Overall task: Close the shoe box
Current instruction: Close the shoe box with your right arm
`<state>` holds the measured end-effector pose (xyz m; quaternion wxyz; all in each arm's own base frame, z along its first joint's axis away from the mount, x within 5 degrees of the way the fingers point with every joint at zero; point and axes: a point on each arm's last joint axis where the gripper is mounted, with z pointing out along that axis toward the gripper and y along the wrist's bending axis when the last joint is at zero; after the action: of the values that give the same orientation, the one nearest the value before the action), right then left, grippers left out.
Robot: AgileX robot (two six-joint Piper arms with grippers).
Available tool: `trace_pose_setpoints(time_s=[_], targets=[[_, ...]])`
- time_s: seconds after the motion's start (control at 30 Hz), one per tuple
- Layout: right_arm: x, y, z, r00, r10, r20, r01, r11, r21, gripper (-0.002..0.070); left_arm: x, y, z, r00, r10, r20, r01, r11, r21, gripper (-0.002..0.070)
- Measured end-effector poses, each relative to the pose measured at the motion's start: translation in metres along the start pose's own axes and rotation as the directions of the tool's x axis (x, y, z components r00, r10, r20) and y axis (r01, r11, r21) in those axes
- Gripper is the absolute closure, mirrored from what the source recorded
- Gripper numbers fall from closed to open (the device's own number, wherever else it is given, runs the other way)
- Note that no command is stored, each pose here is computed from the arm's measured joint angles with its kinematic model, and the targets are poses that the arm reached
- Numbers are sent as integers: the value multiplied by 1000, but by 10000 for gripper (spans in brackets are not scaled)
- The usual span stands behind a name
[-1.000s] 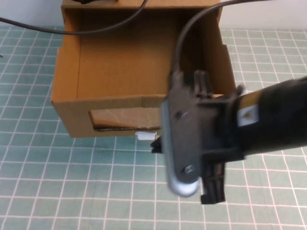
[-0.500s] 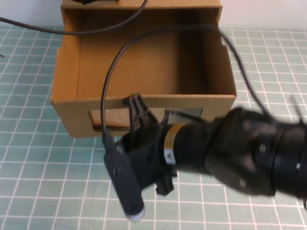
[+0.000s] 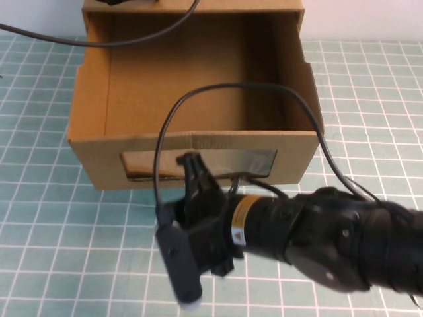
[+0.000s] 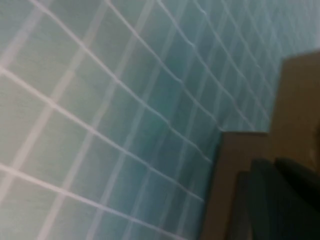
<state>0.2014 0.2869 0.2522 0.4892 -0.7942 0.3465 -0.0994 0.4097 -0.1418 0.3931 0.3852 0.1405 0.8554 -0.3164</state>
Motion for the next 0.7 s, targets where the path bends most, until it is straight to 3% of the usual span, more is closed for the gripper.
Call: trace_pose_setpoints(time_s=[0.1, 0.33, 0.7], targets=[[13, -4, 8, 1000, 13, -6, -12, 998, 67, 690, 0, 0, 0, 1000, 0, 0, 0, 1000, 0, 678], [38, -12, 28, 998, 32, -54, -26, 995, 98, 690, 0, -1, 0, 1000, -7, 2, 7, 1000, 9, 679], [74, -48, 75, 987, 111, -118, -91, 983, 159, 692, 0, 0, -1, 1000, -22, -8, 22, 999, 24, 678]])
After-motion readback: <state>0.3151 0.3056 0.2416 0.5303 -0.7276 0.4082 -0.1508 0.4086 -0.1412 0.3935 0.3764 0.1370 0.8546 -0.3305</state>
